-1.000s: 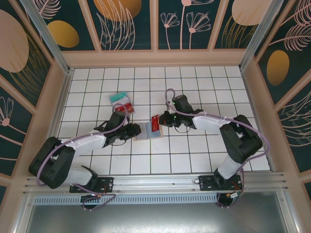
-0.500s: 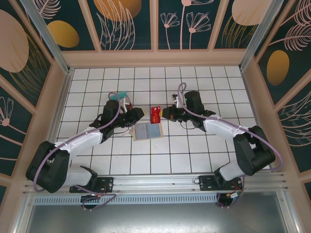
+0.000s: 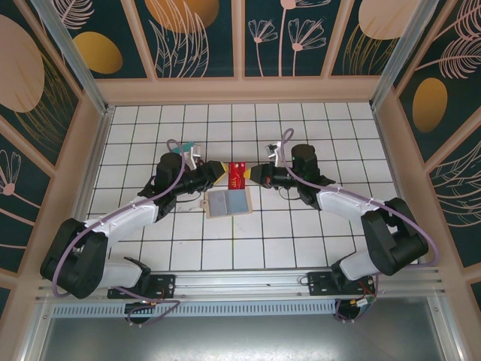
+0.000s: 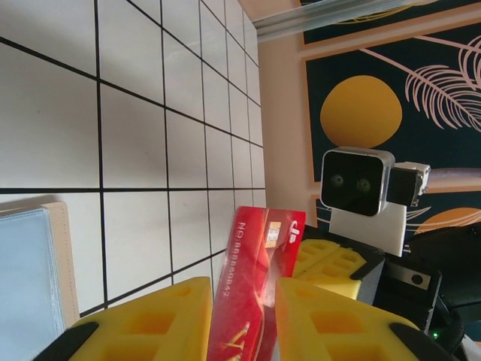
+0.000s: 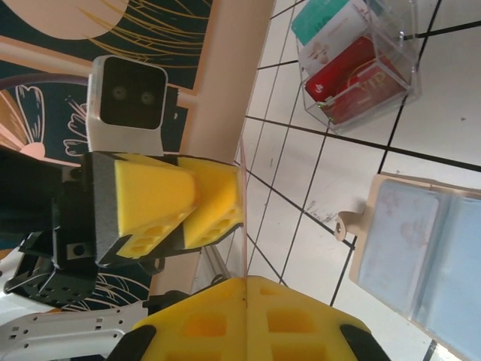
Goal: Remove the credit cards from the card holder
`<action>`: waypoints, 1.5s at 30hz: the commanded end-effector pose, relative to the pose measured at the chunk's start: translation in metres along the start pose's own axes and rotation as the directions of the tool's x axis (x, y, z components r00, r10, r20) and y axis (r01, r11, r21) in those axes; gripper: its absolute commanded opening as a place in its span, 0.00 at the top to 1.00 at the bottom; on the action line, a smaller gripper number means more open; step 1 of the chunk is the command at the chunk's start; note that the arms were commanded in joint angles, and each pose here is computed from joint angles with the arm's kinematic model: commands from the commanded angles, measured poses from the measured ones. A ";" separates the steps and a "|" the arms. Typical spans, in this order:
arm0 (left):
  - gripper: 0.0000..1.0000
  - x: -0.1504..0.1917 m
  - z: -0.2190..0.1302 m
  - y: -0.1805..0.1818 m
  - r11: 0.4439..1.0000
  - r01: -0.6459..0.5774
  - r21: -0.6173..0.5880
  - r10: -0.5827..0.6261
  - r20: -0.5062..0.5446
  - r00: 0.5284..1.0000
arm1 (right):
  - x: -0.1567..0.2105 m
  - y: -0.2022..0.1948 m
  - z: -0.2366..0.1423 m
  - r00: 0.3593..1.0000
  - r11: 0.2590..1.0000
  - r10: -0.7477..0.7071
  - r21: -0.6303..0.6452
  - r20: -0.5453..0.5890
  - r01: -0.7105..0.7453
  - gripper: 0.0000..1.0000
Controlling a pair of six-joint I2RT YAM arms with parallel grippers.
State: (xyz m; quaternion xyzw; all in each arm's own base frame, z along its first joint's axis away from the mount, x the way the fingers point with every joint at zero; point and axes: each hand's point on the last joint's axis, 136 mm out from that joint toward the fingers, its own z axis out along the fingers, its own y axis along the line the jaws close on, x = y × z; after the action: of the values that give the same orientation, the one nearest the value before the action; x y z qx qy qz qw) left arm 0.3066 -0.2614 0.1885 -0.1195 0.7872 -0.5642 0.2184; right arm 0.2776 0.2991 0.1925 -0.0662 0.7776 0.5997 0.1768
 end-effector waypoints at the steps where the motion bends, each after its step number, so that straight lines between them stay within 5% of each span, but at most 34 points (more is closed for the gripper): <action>1: 0.70 0.001 0.000 -0.005 0.999 -0.018 0.036 0.018 -0.014 1.000 | -0.005 0.020 -0.004 0.999 0.996 -0.042 -0.082 0.012 0.043 1.00; 8: 0.73 0.004 -0.002 -0.017 0.996 -0.031 0.088 0.034 -0.035 0.999 | -0.006 0.021 -0.001 1.000 0.994 -0.031 -0.105 0.004 0.031 1.00; 16: 1.00 0.006 -0.009 -0.033 0.987 -0.051 0.152 0.056 -0.026 0.998 | -0.003 0.013 0.003 1.000 0.996 -0.021 -0.091 -0.010 0.020 1.00; 18: 1.00 0.004 -0.010 -0.035 0.986 -0.068 0.152 0.072 -0.019 0.997 | -0.004 0.009 0.004 1.000 0.997 -0.020 -0.073 -0.008 0.020 0.75; 21: 1.00 0.002 -0.008 -0.028 0.991 -0.105 0.086 0.107 -0.020 0.994 | -0.003 0.006 0.003 1.000 0.998 -0.027 -0.055 -0.007 0.027 0.64; 24: 1.00 -0.001 -0.006 -0.015 0.985 -0.169 -0.014 0.169 -0.032 0.985 | -0.004 0.002 0.000 0.999 0.999 -0.039 -0.019 0.002 0.039 0.39; 28: 1.00 -0.013 -0.010 0.009 0.933 -0.289 -0.213 0.285 -0.051 0.957 | -0.006 -0.003 -0.006 0.997 0.997 -0.069 0.044 0.023 0.068 0.19; 30: 1.00 -0.023 -0.015 0.020 0.874 -0.366 -0.319 0.363 -0.070 0.929 | -0.007 -0.005 -0.011 0.996 0.994 -0.082 0.071 0.038 0.079 0.04; 34: 1.00 -0.045 -0.026 0.032 0.731 -0.499 -0.465 0.515 -0.105 0.851 | -0.007 -0.007 -0.018 0.993 0.989 -0.107 0.108 0.049 0.102 0.01; 41: 1.00 -0.073 -0.045 0.027 0.438 -0.716 -0.544 0.765 -0.193 0.614 | -0.004 -0.007 -0.036 0.989 0.983 -0.137 0.128 0.062 0.129 0.01; 45: 1.00 -0.080 -0.051 0.044 0.211 -0.811 -0.546 0.799 -0.381 0.465 | -0.002 -0.008 -0.047 0.987 0.984 -0.141 0.121 0.070 0.132 0.01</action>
State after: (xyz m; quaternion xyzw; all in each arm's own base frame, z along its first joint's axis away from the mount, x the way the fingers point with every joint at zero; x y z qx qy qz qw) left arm 0.3492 -0.1864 0.1763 0.1533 0.8875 -0.1473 0.4088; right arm 0.2800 0.2596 0.1975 -0.0735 0.7985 0.5437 0.2479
